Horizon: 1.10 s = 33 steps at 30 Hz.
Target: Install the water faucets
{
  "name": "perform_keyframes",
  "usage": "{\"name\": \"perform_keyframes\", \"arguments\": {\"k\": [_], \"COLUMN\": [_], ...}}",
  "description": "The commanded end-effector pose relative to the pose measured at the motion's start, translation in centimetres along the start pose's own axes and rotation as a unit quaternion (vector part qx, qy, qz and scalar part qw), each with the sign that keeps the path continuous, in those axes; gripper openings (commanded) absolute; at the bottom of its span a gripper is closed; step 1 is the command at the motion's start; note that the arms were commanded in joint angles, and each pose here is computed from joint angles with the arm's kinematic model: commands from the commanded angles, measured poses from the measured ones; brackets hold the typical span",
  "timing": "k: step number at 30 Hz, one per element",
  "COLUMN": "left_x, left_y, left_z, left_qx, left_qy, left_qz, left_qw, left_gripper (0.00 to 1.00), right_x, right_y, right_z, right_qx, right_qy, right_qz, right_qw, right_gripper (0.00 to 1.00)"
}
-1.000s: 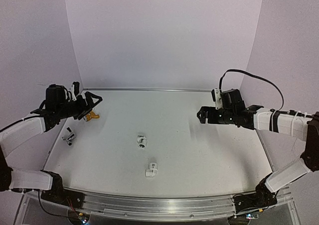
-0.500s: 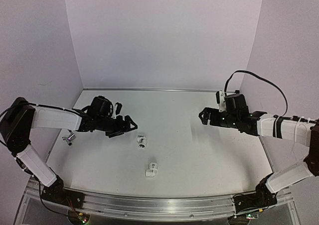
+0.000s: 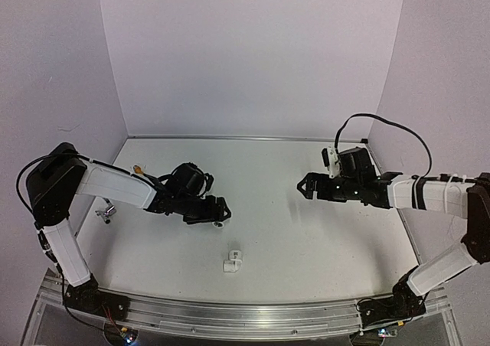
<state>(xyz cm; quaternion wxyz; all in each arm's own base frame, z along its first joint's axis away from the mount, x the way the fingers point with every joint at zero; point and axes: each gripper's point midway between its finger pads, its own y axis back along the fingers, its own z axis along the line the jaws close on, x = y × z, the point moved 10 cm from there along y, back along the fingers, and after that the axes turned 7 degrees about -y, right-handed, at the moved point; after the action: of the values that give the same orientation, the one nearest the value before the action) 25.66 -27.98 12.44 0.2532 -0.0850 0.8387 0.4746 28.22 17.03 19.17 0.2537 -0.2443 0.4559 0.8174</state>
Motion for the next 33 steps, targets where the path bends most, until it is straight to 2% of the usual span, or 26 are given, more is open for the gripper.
{"name": "perform_keyframes", "arguments": {"k": [1,5,13,20,23,25,29,33], "left_x": [-0.8,0.0,0.1,0.1,-0.1,-0.3,-0.4,-0.8], "left_y": [-0.3,-1.5,-3.1,-3.2,-2.1,-1.0,3.1,6.9], "left_z": [-0.6,-1.5,-1.6,-1.7,-2.4,-3.0,-4.5,-5.9], "left_qx": [-0.042,-0.037,-0.051,-0.043,-0.012,0.016,0.106,0.158], "left_qy": [0.012,0.003,-0.014,-0.043,-0.093,-0.14,-0.244,-0.322], "left_qz": [-0.026,-0.01,-0.005,0.002,-0.004,-0.026,-0.085,-0.139], "left_qw": [0.999,0.999,0.999,0.998,0.996,0.99,0.96,0.923], "left_gripper": [0.82,0.78,0.6,0.3,0.11,0.01,0.0,0.0], "right_x": [-1.1,-0.9,-0.8,-0.5,-0.5,-0.6,-0.5,-0.3], "right_y": [-0.2,-0.7,-0.7,-0.7,-0.7,-0.8,-0.9,-1.0], "right_z": [1.1,1.1,1.1,1.1,1.5,2.1,3.6,5.2], "right_qx": [-0.027,-0.032,-0.037,-0.044,-0.064,-0.089,-0.173,-0.263], "right_qy": [-0.001,-0.007,-0.009,-0.008,-0.007,-0.006,-0.014,-0.04], "right_qz": [-0.007,0.004,0.009,0.018,0.029,0.044,0.096,0.156], "right_qw": [1.0,0.999,0.999,0.999,0.997,0.995,0.98,0.951], "right_gripper": [0.98,0.98,0.98,0.98,0.98,0.98,0.98,0.88]}}
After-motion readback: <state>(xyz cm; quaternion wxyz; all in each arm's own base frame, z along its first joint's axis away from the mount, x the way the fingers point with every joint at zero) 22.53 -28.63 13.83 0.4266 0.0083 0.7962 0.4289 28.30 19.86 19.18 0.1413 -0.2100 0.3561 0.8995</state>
